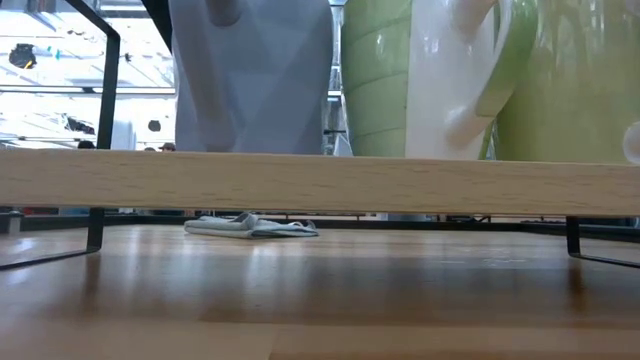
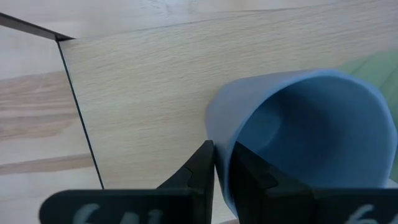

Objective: Stack small to large cups/mugs on shelf
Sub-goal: Put the blue mug on the shelf, then return to Home Position

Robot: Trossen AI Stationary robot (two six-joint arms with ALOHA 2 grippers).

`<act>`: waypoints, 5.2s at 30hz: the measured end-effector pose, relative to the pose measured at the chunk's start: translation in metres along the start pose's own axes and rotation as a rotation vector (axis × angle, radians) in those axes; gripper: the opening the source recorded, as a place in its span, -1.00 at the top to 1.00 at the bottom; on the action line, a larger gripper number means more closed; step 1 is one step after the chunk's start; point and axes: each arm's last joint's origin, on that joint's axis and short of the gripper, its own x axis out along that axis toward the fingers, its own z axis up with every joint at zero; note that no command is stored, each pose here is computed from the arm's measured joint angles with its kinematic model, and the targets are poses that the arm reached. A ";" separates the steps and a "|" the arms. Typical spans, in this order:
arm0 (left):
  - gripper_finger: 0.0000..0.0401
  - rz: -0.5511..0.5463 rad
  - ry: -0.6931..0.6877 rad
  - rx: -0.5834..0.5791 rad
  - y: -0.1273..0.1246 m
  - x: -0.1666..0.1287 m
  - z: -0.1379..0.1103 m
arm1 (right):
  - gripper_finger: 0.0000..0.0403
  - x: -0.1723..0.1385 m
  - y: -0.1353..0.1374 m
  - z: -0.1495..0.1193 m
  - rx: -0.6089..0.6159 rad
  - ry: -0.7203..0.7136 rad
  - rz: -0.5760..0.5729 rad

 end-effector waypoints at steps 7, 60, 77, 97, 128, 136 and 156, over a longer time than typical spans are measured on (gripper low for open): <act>0.78 0.003 0.026 -0.003 0.000 0.000 -0.001 | -0.05 0.000 0.000 0.000 -0.001 0.000 0.000; 0.15 -0.077 0.009 0.013 -0.005 -0.061 -0.006 | -0.05 0.000 0.000 0.000 -0.007 0.000 0.004; 0.15 -0.214 -0.796 0.835 -0.013 -0.147 0.025 | -0.05 -0.001 0.000 0.012 -0.085 -0.136 -0.011; 0.15 0.049 -0.990 1.045 0.003 -0.180 0.091 | -0.05 -0.003 -0.010 0.022 -0.222 -0.198 -0.272; 0.15 -0.069 -1.199 0.803 0.167 -0.082 0.165 | -0.05 -0.007 -0.040 0.022 -0.184 -0.172 -0.556; 0.15 -0.199 -1.265 0.815 0.199 -0.049 0.184 | -0.05 -0.010 -0.050 0.022 -0.164 -0.163 -0.656; 0.15 -0.134 -1.354 0.735 0.236 -0.014 0.230 | -0.05 -0.021 -0.073 0.020 -0.122 -0.157 -0.827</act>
